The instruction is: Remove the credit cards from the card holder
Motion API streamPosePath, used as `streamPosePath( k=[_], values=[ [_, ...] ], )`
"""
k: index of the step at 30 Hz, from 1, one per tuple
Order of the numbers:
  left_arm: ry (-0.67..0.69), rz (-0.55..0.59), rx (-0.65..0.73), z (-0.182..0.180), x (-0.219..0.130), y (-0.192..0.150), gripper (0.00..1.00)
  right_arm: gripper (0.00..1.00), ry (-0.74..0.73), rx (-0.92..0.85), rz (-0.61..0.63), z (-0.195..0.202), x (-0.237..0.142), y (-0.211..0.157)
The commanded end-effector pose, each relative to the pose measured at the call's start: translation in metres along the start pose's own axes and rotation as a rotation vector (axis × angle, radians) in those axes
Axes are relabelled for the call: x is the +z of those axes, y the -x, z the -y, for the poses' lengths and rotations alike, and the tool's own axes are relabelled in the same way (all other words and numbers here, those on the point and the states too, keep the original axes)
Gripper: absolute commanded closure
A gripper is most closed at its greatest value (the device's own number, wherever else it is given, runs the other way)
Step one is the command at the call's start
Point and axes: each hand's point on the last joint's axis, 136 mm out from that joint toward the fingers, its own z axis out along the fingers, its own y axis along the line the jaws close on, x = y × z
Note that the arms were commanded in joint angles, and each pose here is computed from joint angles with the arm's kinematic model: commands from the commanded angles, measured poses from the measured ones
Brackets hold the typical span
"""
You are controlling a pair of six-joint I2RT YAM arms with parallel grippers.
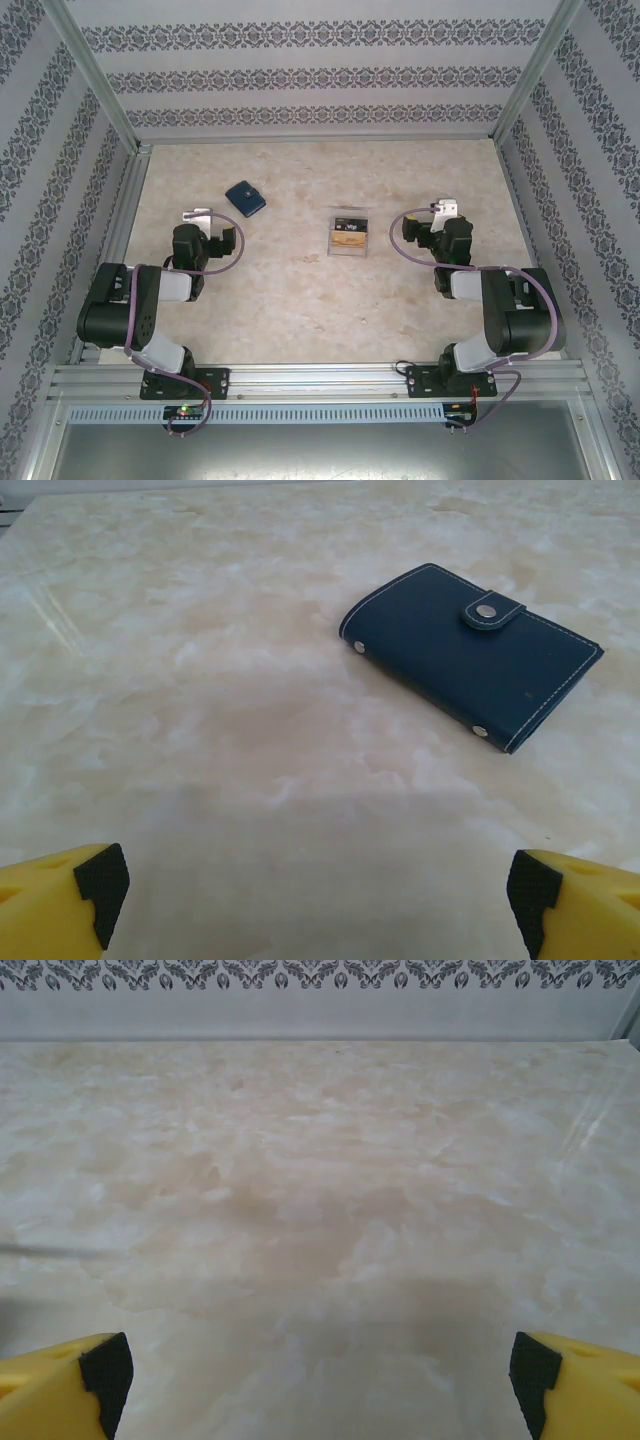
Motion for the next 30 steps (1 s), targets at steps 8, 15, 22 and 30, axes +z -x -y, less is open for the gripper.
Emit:
streamPosePath(
  k=[8, 15, 22, 30],
  values=[
    [-0.007, 0.040, -0.005, -0.0031, 0.0023, 0.0140, 0.01, 0.02, 0.009, 0.002, 0.023, 0.0015, 0.0001, 0.0065],
    [-0.007, 0.040, -0.005, -0.0031, 0.0023, 0.0144, 0.01, 0.02, 0.009, 0.002, 0.023, 0.0014, 0.0001, 0.0065],
    [-0.008, 0.040, -0.006, -0.0030, 0.0025, 0.0147, 0.01, 0.02, 0.009, 0.002, 0.024, 0.0013, -0.0002, 0.0065],
    [0.002, 0.028, -0.012, -0.0059, 0.0026, 0.0201, 0.01, 0.02, 0.011, 0.003, 0.022, 0.0008, 0.0002, 0.0063]
  ],
)
